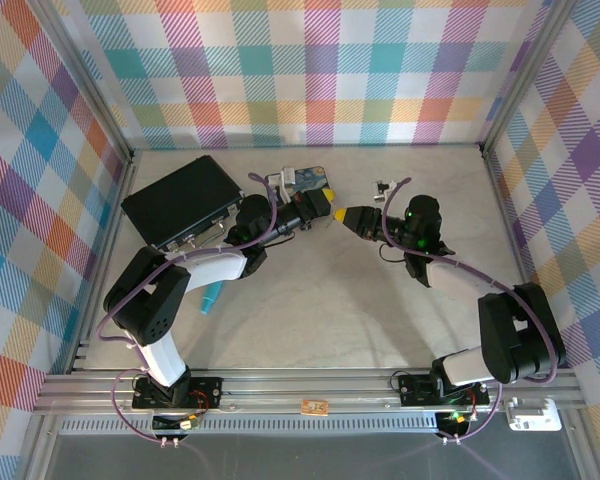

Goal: Unlock a padlock with a key

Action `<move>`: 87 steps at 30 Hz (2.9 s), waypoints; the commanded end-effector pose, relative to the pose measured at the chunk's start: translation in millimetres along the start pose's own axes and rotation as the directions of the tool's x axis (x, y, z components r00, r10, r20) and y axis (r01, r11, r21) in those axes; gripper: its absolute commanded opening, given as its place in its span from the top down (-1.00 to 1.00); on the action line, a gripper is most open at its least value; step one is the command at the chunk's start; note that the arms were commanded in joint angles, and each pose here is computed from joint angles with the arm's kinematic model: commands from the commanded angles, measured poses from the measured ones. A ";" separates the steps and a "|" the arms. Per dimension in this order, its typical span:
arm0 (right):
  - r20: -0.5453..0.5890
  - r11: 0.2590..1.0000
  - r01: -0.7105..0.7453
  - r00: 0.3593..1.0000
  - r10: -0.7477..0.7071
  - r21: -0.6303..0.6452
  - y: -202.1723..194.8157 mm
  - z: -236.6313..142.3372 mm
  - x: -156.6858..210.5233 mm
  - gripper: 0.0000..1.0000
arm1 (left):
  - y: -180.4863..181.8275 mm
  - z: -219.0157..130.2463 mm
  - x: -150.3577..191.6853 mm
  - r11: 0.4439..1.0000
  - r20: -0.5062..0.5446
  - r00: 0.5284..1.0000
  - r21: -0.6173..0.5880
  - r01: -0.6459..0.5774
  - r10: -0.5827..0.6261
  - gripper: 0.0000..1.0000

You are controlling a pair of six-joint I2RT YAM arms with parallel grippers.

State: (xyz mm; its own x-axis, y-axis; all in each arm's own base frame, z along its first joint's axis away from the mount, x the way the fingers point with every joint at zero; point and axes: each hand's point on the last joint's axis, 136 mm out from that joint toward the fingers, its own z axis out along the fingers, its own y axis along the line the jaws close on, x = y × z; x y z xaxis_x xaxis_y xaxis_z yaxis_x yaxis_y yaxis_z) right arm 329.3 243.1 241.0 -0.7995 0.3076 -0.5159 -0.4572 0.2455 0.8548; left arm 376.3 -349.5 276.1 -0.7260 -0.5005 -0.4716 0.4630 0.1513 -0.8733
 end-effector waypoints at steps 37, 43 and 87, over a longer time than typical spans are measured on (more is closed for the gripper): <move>0.023 0.997 0.018 1.000 -0.016 -0.079 13.7 8.1 -13.0 0.75 | -21.3 -1.2 11.5 0.997 0.010 1.000 0.073 0.025 -0.025 1.00; 0.026 0.996 0.005 1.000 -0.003 -0.089 11.2 10.2 -14.3 0.73 | -19.5 -1.5 14.8 0.997 0.005 0.999 0.071 0.036 -0.036 1.00; 0.000 0.999 -0.023 1.000 0.023 -0.034 2.4 -0.1 9.1 0.50 | -15.3 -9.9 13.2 0.999 0.056 0.998 0.031 0.034 -0.036 1.00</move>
State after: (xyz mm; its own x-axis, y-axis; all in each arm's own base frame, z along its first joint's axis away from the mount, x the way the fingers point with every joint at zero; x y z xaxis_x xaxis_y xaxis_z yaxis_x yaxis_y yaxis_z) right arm 325.5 245.7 236.8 -0.8193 0.3204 -0.4756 -0.4304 0.2045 0.8792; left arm 362.6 -349.8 258.9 -0.7342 -0.5427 -0.4080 0.3977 0.1432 -0.9063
